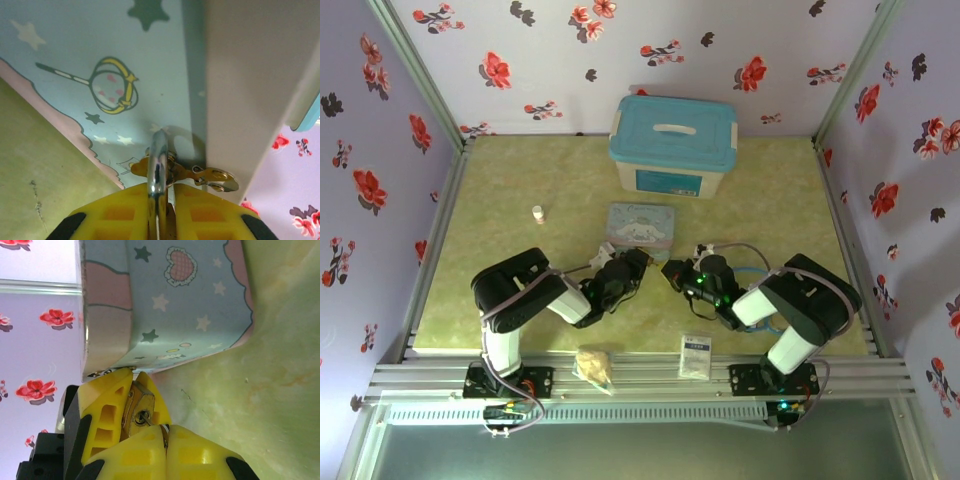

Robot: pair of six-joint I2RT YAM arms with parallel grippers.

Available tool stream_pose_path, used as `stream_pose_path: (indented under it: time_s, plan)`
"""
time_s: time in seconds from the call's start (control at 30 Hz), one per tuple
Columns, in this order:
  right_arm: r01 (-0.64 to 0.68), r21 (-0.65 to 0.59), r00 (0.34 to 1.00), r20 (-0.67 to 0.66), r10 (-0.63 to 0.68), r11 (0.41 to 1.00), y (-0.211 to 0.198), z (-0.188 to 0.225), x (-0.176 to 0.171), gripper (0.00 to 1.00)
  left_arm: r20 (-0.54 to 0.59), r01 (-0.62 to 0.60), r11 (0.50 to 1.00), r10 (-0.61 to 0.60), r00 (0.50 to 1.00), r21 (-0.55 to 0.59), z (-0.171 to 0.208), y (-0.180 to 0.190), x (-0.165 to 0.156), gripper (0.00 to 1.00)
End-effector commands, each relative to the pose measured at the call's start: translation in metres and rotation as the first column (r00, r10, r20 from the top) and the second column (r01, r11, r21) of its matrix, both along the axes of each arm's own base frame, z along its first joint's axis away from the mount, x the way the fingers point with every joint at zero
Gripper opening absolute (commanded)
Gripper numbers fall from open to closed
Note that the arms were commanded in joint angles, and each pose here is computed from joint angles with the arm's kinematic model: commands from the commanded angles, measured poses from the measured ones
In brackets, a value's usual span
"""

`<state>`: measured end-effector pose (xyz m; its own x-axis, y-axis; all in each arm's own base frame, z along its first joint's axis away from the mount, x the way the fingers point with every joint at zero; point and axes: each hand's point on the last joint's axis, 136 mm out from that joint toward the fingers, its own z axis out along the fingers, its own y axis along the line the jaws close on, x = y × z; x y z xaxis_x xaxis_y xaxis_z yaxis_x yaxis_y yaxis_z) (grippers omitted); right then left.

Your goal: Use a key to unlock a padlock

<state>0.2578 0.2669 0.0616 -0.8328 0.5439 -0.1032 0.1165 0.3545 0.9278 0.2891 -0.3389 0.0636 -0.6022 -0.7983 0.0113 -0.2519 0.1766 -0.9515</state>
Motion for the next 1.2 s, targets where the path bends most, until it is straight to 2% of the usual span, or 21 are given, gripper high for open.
stream_pose_path:
  time_s: [0.0,0.5,0.63,0.77,0.97,1.17]
  plan:
    - [-0.23,0.125,0.969,0.123,0.215,0.965,0.036,0.051,-0.017,0.0,0.126,0.368,0.911,-0.349,0.929,-0.186,0.057,-0.067,-0.05,0.0]
    - [-0.215,0.157,0.974,0.105,0.2,0.964,0.001,0.042,-0.002,0.0,0.167,0.417,0.894,-0.392,0.905,-0.164,0.064,-0.064,-0.047,0.0]
    - [-0.262,0.252,0.964,0.109,0.242,0.932,0.008,0.054,-0.001,0.0,0.203,0.444,0.885,-0.413,0.888,-0.141,0.068,-0.065,-0.044,0.0]
    - [-0.316,0.263,0.949,0.111,0.296,0.912,0.005,0.056,-0.004,0.0,0.225,0.487,0.864,-0.453,0.863,-0.127,0.068,-0.07,-0.04,0.0]
    - [-0.258,0.265,0.966,0.087,0.244,0.929,-0.017,0.055,0.008,0.0,0.237,0.477,0.873,-0.445,0.864,-0.1,0.068,-0.059,-0.037,0.0]
    - [-0.194,0.256,0.981,0.078,0.18,0.947,-0.016,0.048,0.011,0.0,0.243,0.469,0.878,-0.436,0.866,-0.096,0.069,-0.06,-0.034,0.0]
